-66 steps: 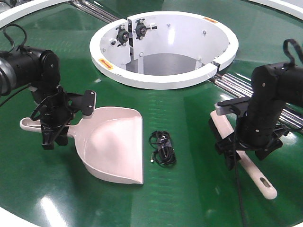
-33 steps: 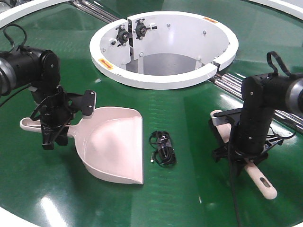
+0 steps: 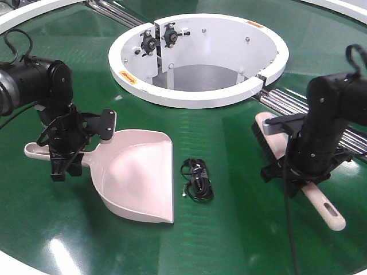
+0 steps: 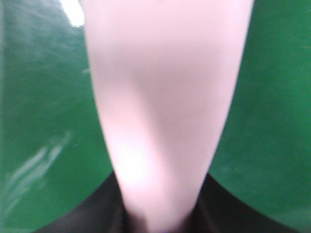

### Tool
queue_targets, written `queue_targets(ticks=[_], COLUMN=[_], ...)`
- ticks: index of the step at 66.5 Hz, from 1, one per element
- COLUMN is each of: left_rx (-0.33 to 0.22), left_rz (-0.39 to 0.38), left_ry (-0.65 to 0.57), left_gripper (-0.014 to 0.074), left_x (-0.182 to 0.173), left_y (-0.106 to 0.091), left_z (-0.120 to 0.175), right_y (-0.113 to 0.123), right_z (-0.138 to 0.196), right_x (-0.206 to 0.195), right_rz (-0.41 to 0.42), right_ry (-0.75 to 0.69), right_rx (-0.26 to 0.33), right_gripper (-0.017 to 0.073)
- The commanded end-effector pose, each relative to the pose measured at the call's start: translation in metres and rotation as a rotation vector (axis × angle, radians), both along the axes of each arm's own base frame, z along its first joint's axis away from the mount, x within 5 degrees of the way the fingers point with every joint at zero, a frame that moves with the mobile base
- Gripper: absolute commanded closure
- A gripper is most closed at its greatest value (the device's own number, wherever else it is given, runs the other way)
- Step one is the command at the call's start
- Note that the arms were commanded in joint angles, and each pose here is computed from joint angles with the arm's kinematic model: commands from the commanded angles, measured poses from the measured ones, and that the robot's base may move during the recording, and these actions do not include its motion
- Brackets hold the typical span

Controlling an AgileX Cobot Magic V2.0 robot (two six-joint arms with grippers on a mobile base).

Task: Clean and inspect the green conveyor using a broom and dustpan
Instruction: 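Sweep the black cable into the dustpan with the brush in the right gripper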

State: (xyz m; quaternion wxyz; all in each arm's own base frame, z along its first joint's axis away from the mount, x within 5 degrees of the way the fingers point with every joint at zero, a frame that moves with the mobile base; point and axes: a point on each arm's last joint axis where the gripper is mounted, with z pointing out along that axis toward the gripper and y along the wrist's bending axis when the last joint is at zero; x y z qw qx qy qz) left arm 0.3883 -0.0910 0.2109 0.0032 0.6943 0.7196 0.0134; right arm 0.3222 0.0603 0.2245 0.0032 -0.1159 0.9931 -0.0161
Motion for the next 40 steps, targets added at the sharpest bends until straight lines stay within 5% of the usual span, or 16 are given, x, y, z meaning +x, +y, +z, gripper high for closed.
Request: queue_targets(ticks=[1,16,27,40], left_rx=[-0.021,-0.021,-0.021,-0.021], left_rz=[0.005,0.005,0.005,0.005], left_ry=[-0.060,-0.060,-0.060,-0.060], left_gripper=[0.0591,0.0591,0.0591,0.0591], left_x=[-0.004,-0.004,-0.004,-0.004], left_y=[0.000,0.000,0.000,0.000], left_z=[0.030,0.030,0.030,0.030], right_y=[-0.003,-0.003,0.006,0.037], right_z=[0.038,0.053,0.058,0.050], right_x=[-0.008,-0.025,-0.030,-0.035], right_rz=[-0.010,-0.045,-0.085,-0.050], right_ry=[-0.101,-0.045,-0.047,-0.027], right_rx=[0.009,0.031,0.102,0.068], right_gripper=[0.0569,0.0566,0.0564,0.0564])
